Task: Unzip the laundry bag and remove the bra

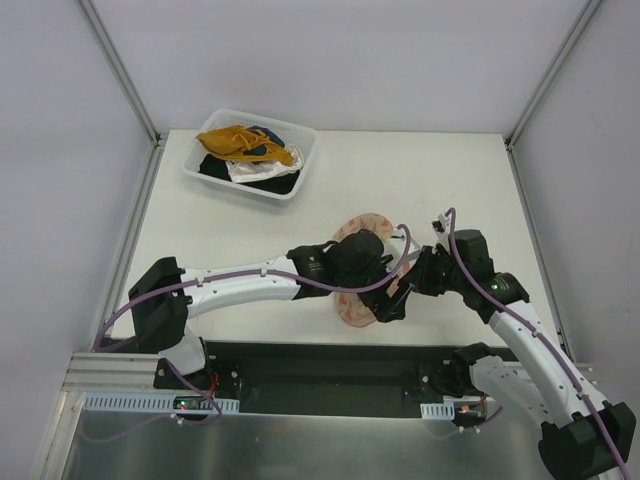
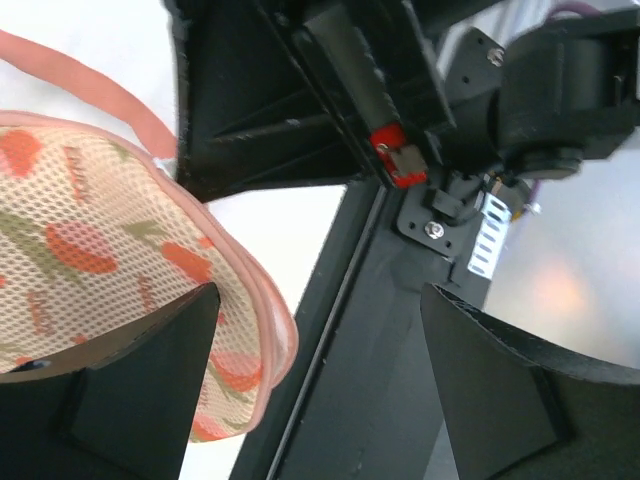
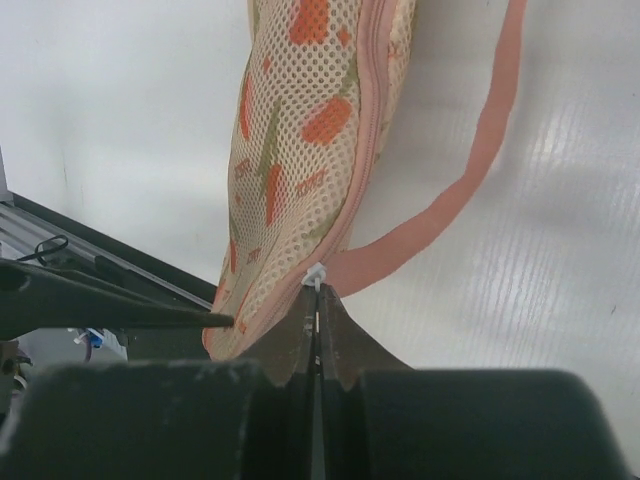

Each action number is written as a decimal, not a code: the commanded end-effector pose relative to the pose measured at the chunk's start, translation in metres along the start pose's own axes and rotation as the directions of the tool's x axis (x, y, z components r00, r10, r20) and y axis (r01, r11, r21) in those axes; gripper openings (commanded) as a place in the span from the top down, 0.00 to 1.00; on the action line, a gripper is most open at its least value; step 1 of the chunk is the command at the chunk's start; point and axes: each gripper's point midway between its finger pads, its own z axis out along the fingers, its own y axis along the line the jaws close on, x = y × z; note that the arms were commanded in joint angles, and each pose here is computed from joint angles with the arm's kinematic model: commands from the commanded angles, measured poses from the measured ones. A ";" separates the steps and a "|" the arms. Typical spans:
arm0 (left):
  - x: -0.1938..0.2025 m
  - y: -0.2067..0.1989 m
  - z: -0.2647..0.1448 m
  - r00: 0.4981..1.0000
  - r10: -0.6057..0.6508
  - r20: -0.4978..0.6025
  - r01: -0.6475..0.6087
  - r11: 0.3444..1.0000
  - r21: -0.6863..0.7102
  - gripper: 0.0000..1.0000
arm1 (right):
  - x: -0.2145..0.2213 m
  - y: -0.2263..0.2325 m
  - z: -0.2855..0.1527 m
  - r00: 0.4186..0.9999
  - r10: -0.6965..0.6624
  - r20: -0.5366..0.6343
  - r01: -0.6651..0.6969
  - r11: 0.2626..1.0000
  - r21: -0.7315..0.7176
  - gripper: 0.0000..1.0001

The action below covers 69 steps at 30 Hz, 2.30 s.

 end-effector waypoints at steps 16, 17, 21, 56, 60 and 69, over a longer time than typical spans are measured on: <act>-0.023 0.044 0.020 0.992 0.093 0.086 -0.055 0.926 -0.373 0.51 | -0.023 0.021 -0.013 0.998 -0.005 0.067 0.007 0.999 -0.034 0.99; -0.024 0.044 0.017 0.991 0.097 0.091 -0.057 0.926 -0.373 0.66 | -0.023 0.018 -0.014 0.998 -0.008 0.070 0.009 1.000 -0.017 0.99; -0.018 0.042 0.007 0.990 0.117 0.080 -0.081 0.929 -0.361 1.00 | -0.029 0.011 -0.013 0.996 -0.027 0.080 0.024 0.999 0.029 0.99; -0.006 0.105 -0.103 0.968 0.164 0.189 -0.065 0.894 -0.442 0.01 | -0.107 -0.026 -0.003 0.980 0.040 0.196 -0.056 0.996 0.076 0.99; -0.026 0.094 -0.093 0.966 0.174 0.190 -0.090 0.919 -0.383 0.01 | -0.085 -0.017 -0.006 0.986 0.035 0.162 -0.048 0.996 0.074 0.99; -0.079 0.056 -0.059 0.958 0.170 0.230 -0.109 0.961 -0.254 0.01 | -0.083 -0.011 -0.019 0.984 0.021 0.178 -0.036 0.996 0.086 0.99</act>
